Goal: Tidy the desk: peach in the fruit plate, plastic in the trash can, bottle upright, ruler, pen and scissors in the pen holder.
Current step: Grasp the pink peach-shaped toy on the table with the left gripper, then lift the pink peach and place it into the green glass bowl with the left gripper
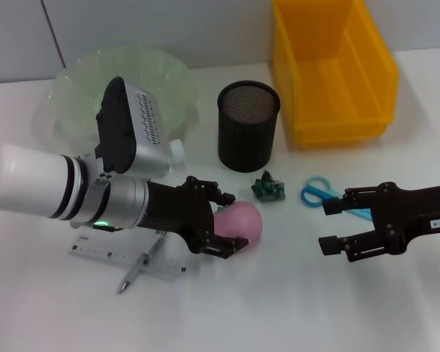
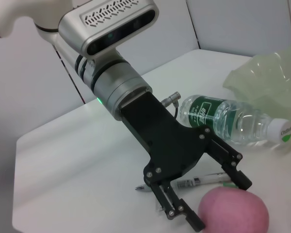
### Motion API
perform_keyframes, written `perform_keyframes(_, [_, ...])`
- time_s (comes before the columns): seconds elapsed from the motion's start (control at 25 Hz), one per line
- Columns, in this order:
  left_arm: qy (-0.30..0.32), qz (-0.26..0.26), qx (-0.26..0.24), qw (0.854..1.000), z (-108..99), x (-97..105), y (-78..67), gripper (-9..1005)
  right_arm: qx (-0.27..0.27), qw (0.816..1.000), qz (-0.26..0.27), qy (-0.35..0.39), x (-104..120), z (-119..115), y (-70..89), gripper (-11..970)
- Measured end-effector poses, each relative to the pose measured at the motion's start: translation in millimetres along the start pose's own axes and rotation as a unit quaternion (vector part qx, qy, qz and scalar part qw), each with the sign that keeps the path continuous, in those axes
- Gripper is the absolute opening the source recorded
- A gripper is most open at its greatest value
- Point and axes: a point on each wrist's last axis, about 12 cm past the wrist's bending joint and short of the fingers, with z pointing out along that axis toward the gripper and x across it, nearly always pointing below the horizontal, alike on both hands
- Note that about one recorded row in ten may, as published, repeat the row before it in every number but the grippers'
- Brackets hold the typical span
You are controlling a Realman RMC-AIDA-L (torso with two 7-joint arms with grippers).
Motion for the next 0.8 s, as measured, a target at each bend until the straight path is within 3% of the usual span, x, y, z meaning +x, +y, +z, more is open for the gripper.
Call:
perform_keyframes(0.4, [-0.003,-0.002,0.0,1.0,1.7,-1.7,-0.1,666,0.0,1.0,0.0,0.0,0.0,0.1,0.1,825])
perform_keyframes(0.48, [-0.02,-0.012,-0.002,1.0,-1.6,-3.1,0.1,469,0.0,1.0,0.0,0.0,0.3,-0.1,0.1,825])
perform_keyframes(0.52, [-0.028,-0.017,-0.002,0.999,-4.1,-3.7,0.0,452,0.0,1.0,0.0,0.0,0.4,-0.2,0.1,825])
perform_keyframes(0.68, [-0.092,-0.048,-0.023,0.994,-33.1,-5.6,5.1,383,0.001,1.0,0.0,0.001,0.9,-0.6,0.1,824])
perform_keyframes(0.8, [-0.166,-0.086,-0.062,0.98,-62.8,-1.0,11.6,346,0.001,1.0,0.0,0.002,1.1,-0.7,0.0,824])
